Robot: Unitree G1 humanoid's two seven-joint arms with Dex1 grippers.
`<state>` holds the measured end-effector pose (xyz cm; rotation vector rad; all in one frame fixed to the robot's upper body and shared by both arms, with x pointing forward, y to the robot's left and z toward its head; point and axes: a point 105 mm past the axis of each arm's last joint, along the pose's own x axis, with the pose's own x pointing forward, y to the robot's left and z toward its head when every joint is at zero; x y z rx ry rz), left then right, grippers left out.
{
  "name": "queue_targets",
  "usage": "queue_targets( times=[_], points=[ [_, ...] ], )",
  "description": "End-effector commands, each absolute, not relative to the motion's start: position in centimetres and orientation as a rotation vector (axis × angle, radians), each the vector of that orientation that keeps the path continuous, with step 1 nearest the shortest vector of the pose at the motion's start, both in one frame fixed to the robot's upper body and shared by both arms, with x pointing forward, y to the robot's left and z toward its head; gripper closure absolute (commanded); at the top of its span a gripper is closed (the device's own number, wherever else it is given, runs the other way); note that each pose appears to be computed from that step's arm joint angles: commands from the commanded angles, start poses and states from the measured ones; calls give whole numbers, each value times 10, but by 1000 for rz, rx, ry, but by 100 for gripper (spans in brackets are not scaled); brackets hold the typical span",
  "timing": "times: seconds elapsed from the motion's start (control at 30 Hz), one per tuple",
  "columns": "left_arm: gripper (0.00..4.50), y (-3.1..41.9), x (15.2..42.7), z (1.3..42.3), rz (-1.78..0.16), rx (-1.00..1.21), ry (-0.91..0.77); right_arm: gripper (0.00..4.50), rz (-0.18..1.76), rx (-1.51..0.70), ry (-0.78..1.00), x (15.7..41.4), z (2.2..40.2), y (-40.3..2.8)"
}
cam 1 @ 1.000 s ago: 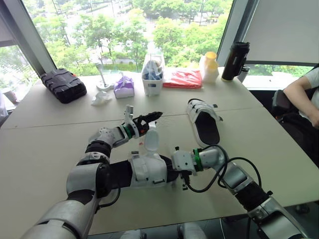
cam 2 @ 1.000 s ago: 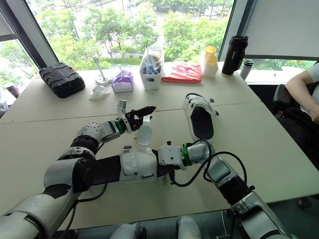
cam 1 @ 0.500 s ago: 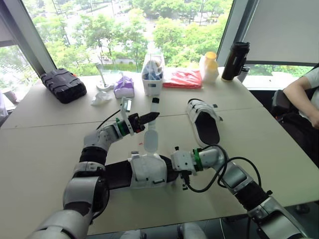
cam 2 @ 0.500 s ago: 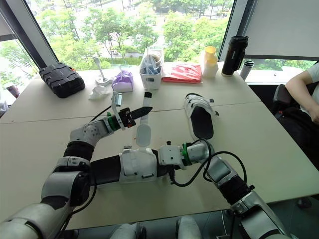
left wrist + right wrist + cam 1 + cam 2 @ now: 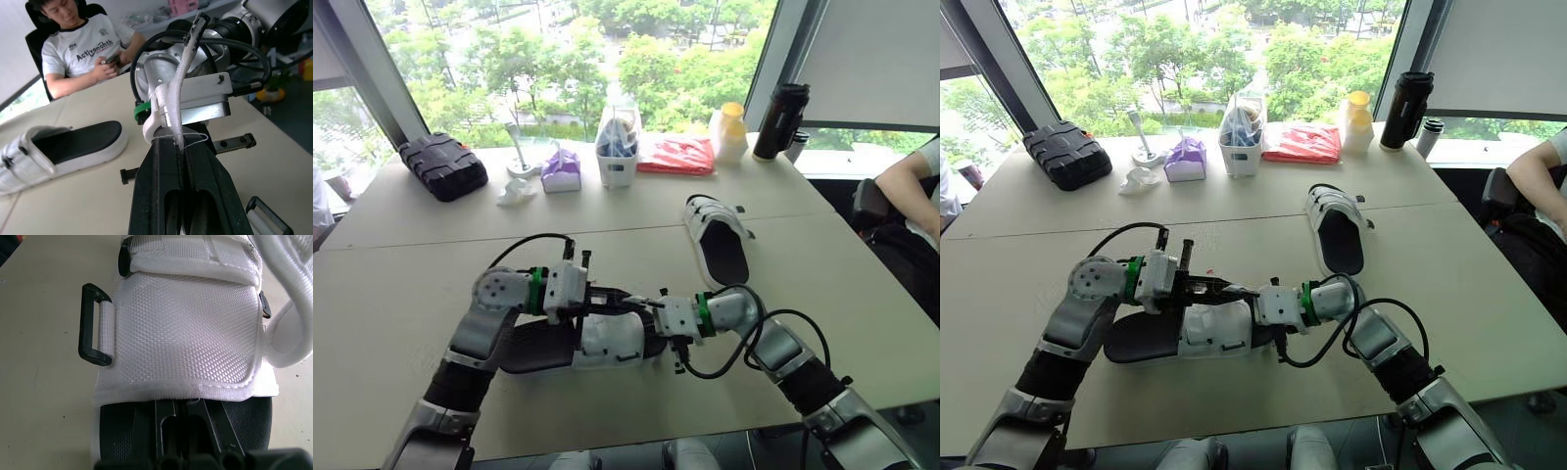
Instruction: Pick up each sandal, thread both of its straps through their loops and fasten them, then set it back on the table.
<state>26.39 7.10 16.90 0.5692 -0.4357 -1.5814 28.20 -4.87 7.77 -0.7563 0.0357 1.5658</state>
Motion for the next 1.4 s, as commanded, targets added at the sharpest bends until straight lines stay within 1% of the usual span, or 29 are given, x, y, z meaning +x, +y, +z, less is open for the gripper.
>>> queue_targets(
  times=[0.03,0.17,0.23,0.5,0.6,0.67,0.73,0.77,0.83,0.87,1.0,1.07,1.17,1.2,1.23,1.33,1.4],
  points=[
    [447,78,251,169,-1638,768,-572,450,1608,-786,199,273,48,-62],
    [447,77,239,165,-1687,835,-658,450,1619,-791,204,272,47,-63],
    [447,74,227,159,-1748,873,-698,450,1629,-793,209,270,46,-64],
    [447,63,199,140,-1872,896,-740,450,1648,-802,217,267,43,-65],
    [367,64,191,138,-1888,877,-746,450,1654,-813,218,269,43,-66],
    [274,64,189,138,-1886,874,-748,450,1656,-816,219,269,43,-66],
    [169,69,188,135,-1889,923,-756,450,1657,-817,218,270,43,-66],
    [124,71,188,133,-1890,946,-761,450,1658,-817,218,270,43,-66],
    [22,72,191,135,-1858,981,-797,450,1661,-825,212,272,43,-65],
    [4,72,192,139,-1835,988,-824,450,1663,-826,210,273,43,-64],
    [4,68,203,162,-1689,1035,-987,450,1662,-831,187,278,45,-60],
    [4,68,209,180,-1582,1059,-1089,450,1665,-843,180,280,45,-59],
    [4,72,218,197,-1456,1076,-1167,450,1667,-854,177,282,44,-59],
    [4,75,224,206,-1382,1080,-1194,450,1667,-860,174,283,44,-59],
    [4,81,235,220,-1283,1084,-1204,450,1667,-863,173,283,44,-59],
    [4,97,260,250,-1080,1077,-1189,450,1667,-867,169,284,43,-59],
    [4,121,286,268,-940,943,-1046,450,1667,-866,168,284,44,-59]
  ],
)
